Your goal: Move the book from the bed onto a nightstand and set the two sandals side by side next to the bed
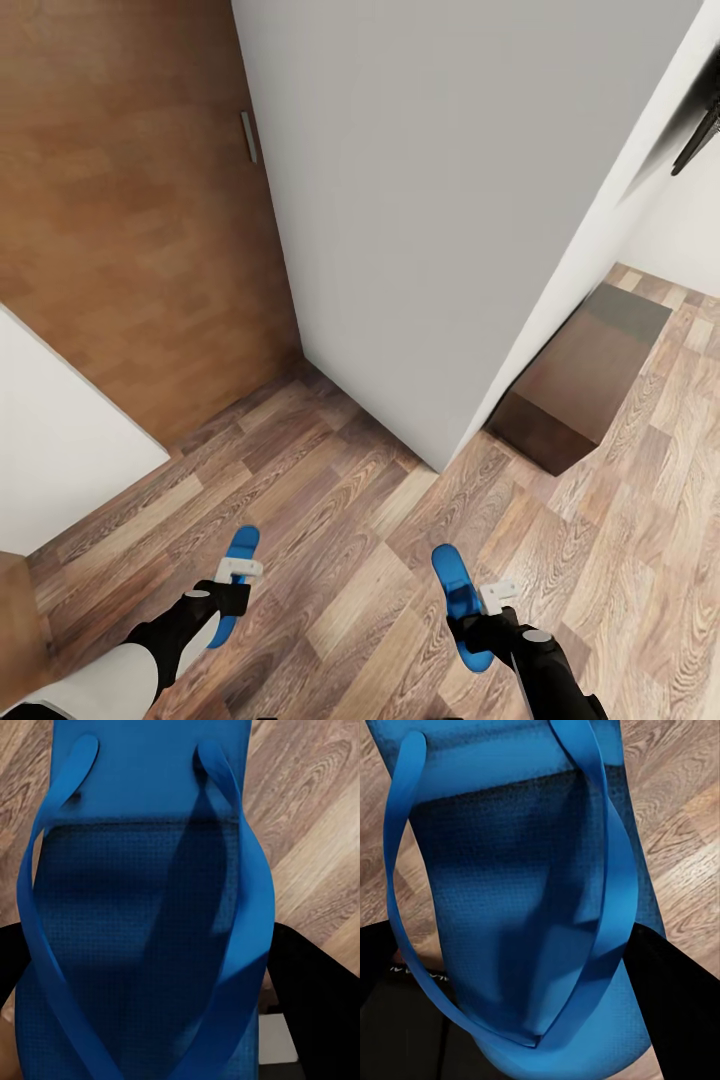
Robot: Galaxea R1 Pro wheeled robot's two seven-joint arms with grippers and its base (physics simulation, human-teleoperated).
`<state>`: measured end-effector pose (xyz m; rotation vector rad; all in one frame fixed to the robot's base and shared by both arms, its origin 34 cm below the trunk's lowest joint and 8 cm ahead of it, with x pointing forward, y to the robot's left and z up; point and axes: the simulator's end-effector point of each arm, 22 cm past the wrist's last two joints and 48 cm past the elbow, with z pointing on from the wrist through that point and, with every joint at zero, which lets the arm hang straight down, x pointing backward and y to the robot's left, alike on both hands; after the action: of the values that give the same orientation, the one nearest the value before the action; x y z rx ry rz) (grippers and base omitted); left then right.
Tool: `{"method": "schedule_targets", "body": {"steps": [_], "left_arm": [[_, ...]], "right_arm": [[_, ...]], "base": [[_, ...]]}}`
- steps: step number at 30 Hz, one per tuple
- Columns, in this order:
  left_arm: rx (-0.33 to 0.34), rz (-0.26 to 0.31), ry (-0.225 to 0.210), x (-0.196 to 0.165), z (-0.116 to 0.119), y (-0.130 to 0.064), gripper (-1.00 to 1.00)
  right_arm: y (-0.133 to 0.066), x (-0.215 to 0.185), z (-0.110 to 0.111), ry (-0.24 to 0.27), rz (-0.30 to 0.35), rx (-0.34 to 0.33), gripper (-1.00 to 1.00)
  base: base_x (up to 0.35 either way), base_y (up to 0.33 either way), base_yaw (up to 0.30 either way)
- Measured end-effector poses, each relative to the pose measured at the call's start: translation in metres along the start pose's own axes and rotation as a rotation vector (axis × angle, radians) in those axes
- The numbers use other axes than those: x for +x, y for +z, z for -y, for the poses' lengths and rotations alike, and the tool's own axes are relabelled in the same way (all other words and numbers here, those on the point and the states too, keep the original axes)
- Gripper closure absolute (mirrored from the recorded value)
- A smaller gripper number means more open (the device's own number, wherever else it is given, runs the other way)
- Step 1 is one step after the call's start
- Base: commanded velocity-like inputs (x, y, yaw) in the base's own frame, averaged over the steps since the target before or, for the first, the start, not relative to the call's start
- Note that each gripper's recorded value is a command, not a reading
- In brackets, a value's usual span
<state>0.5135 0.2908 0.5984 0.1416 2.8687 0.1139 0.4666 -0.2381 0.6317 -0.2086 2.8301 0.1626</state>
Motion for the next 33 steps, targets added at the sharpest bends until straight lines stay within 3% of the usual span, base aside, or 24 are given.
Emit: {"method": "schedule_targets", "body": {"steps": [33], "left_arm": [[-0.006, 0.058, 0.0, -0.027, -0.003, -0.016, 1.0]], "right_arm": [[-0.013, -0.024, 0.001, -0.01, 0.053, 0.007, 1.0]], "base": [[0.0, 0.0, 0.0]]}}
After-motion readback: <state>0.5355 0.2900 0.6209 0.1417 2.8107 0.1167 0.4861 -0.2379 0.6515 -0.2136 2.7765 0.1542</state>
